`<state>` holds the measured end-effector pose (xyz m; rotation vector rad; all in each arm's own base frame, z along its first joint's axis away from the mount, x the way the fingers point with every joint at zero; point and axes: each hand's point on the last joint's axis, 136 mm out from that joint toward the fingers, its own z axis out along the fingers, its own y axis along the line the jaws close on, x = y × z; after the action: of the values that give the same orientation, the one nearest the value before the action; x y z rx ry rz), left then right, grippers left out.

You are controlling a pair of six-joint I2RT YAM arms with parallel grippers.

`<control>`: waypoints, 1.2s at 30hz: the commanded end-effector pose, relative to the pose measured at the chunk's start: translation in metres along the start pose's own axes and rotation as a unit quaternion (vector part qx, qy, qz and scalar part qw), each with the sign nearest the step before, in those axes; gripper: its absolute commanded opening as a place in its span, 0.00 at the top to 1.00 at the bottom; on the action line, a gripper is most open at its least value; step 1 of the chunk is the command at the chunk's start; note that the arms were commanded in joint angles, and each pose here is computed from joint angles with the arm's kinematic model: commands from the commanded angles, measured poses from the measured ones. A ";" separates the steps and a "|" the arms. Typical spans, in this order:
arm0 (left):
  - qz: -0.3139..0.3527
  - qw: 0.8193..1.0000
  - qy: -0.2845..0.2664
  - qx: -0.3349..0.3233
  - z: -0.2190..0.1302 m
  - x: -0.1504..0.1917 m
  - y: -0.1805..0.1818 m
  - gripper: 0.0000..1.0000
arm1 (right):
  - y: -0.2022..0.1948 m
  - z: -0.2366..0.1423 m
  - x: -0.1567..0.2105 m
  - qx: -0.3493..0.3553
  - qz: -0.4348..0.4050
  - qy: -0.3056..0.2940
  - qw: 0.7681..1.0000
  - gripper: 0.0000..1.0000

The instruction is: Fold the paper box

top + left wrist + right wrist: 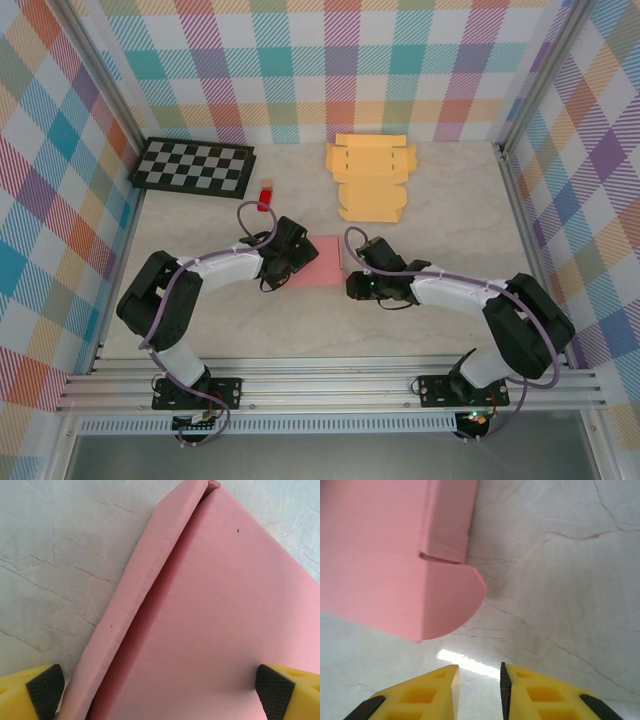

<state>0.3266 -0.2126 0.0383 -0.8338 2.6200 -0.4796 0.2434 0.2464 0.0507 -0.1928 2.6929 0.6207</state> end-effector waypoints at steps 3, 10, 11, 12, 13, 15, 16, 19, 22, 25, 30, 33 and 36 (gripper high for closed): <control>0.011 0.992 0.022 -0.120 0.015 0.012 0.066 0.00 | 0.022 -0.023 -0.018 -0.020 0.007 -0.014 1.000 0.64; 0.013 0.992 0.021 -0.120 0.013 0.010 0.065 0.00 | 0.021 0.003 -0.017 -0.014 0.005 0.010 1.000 0.58; 0.015 0.993 0.020 -0.120 0.013 0.010 0.065 0.00 | 0.022 0.007 -0.017 -0.014 0.005 0.010 1.000 0.58; 0.015 0.992 0.020 -0.121 0.013 0.010 0.065 0.00 | 0.022 0.010 -0.018 -0.015 0.003 0.010 1.000 0.58; 0.015 0.992 0.020 -0.121 0.013 0.010 0.065 0.00 | 0.023 0.013 -0.019 -0.018 0.000 0.010 1.000 0.58; 0.014 0.992 0.022 -0.121 0.014 0.011 0.065 0.00 | 0.027 0.017 -0.021 -0.028 -0.004 0.008 1.000 0.58; 0.013 0.992 0.023 -0.120 0.014 0.012 0.065 0.00 | 0.028 0.019 -0.021 -0.032 -0.006 0.007 0.999 0.58; 0.014 0.992 0.026 -0.121 0.015 0.012 0.065 0.00 | 0.033 0.020 -0.024 -0.043 -0.008 0.005 0.999 0.59; 0.014 0.992 0.025 -0.120 0.016 0.012 0.064 0.00 | 0.036 0.019 -0.026 -0.049 -0.008 0.002 0.999 0.59; 0.014 0.992 0.027 -0.120 0.017 0.013 0.063 0.00 | 0.038 0.019 -0.029 -0.049 -0.008 0.000 0.999 0.60; 0.015 0.992 0.030 -0.119 0.017 0.013 0.063 0.00 | 0.036 0.026 -0.032 -0.040 -0.015 0.000 0.999 0.58; 0.015 0.992 0.031 -0.118 0.017 0.014 0.062 0.00 | 0.036 0.031 -0.032 -0.044 -0.021 0.000 0.999 0.58; 0.016 0.992 0.032 -0.118 0.017 0.014 0.062 0.00 | 0.037 0.035 -0.031 -0.043 -0.021 0.009 0.999 0.58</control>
<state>0.3288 -0.2134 0.0372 -0.8263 2.6223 -0.4754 0.2701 0.2848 0.0429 -0.2337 2.6990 0.6957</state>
